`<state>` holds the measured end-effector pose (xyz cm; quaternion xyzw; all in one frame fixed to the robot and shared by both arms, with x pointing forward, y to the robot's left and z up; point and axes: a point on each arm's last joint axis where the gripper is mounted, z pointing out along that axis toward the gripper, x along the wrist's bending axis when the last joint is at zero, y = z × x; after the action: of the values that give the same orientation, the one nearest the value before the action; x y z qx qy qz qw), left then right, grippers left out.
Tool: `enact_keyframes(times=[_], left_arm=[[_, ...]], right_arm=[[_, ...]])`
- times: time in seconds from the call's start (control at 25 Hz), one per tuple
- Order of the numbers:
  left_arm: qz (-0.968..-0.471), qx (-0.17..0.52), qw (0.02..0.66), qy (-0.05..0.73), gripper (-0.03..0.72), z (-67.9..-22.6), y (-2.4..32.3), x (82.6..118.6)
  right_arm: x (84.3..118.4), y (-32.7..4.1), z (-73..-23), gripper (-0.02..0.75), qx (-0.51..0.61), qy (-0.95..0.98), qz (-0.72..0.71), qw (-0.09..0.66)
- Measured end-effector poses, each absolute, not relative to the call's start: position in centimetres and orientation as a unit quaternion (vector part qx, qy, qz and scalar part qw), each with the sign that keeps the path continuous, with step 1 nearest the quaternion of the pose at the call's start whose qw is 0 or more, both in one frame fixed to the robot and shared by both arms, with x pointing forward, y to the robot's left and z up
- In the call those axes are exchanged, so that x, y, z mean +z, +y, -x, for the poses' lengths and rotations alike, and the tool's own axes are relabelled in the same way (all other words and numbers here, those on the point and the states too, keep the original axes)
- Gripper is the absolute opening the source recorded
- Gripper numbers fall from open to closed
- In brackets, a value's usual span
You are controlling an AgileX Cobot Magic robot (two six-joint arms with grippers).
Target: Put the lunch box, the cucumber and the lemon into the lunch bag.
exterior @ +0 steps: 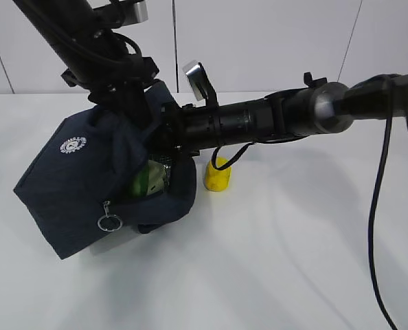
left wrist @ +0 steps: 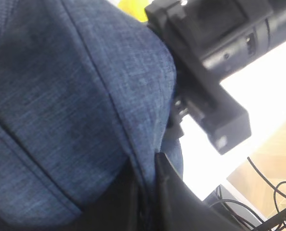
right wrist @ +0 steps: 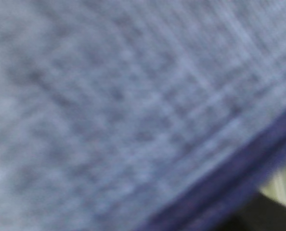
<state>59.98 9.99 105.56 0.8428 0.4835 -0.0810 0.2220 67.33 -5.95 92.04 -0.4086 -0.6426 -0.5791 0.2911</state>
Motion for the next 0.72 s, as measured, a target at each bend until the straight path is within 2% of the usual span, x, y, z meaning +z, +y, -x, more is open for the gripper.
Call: enact_keyframes(times=[0.16, 0.36, 0.72], left_arm=[[-0.843, -0.082, 0.221, 0.483, 0.007, -59.9, 10.0, 105.6], [-0.843, -0.086, 0.220, 0.483, 0.007, -59.9, 10.0, 105.6], [-0.843, -0.088, 0.220, 0.482, 0.007, -59.9, 10.0, 105.6]], right_arm=[[91.5, -5.5, -67.2, 0.368, -0.582, -0.634, 0.411, 0.300], [90.8, -5.5, -67.1, 0.478, -0.580, -0.632, 0.411, 0.310], [90.9, -6.1, -67.4, 0.501, -0.581, -0.630, 0.412, 0.308]])
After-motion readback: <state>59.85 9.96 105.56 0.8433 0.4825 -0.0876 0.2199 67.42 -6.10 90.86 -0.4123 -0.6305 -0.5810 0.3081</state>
